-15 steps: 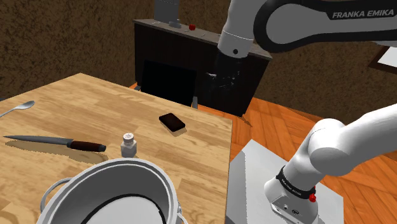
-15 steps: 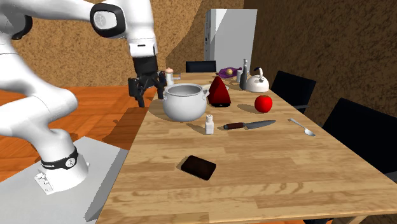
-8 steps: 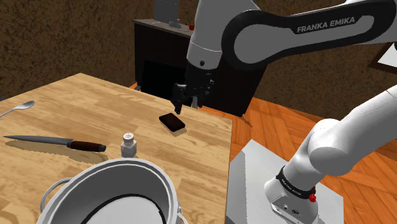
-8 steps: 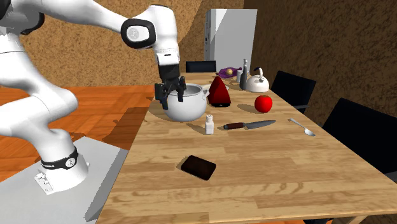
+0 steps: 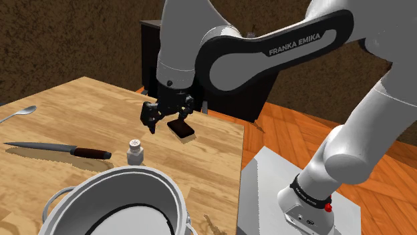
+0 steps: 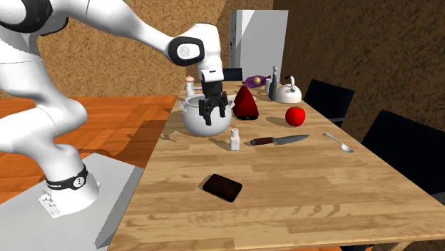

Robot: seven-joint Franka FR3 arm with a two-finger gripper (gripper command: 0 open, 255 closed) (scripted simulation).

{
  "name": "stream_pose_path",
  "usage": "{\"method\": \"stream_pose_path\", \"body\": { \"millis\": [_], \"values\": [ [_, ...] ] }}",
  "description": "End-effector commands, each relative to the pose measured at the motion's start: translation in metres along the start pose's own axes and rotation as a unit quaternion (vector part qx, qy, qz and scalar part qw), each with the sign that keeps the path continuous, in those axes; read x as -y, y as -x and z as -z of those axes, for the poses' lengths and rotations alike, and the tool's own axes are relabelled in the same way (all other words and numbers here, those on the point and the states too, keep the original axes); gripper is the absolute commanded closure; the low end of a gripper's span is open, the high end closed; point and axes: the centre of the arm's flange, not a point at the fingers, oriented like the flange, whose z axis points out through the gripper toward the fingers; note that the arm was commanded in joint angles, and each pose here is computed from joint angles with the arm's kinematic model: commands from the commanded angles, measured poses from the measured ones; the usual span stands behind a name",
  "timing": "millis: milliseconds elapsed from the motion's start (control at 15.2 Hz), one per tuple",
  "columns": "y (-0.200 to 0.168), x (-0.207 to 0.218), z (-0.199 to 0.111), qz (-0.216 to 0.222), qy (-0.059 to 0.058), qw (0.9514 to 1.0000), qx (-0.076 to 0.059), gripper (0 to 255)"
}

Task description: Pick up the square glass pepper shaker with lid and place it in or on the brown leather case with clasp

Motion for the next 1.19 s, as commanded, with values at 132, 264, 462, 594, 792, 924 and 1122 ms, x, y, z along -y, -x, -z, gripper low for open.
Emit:
{"method": "stream_pose_path", "body": {
  "millis": [132, 264, 462, 594, 792, 924, 1122],
  "values": [
    [-0.011, 0.044, -0.025, -0.007, 0.0, 0.9999, -0.008, 0],
    [-0.016, 0.067, -0.036, -0.009, -0.001, 0.9999, -0.012, 0],
    [-0.02, 0.083, -0.048, -0.011, -0.001, 0.9998, -0.015, 0],
    [-0.021, 0.083, -0.059, -0.011, -0.001, 0.9998, -0.015, 0],
    [-0.021, 0.083, -0.074, -0.011, -0.001, 0.9998, -0.015, 0],
    [-0.021, 0.083, -0.083, -0.011, -0.001, 0.9998, -0.015, 0],
    [-0.021, 0.083, -0.083, -0.011, -0.001, 0.9998, -0.015, 0]
  ]
}}
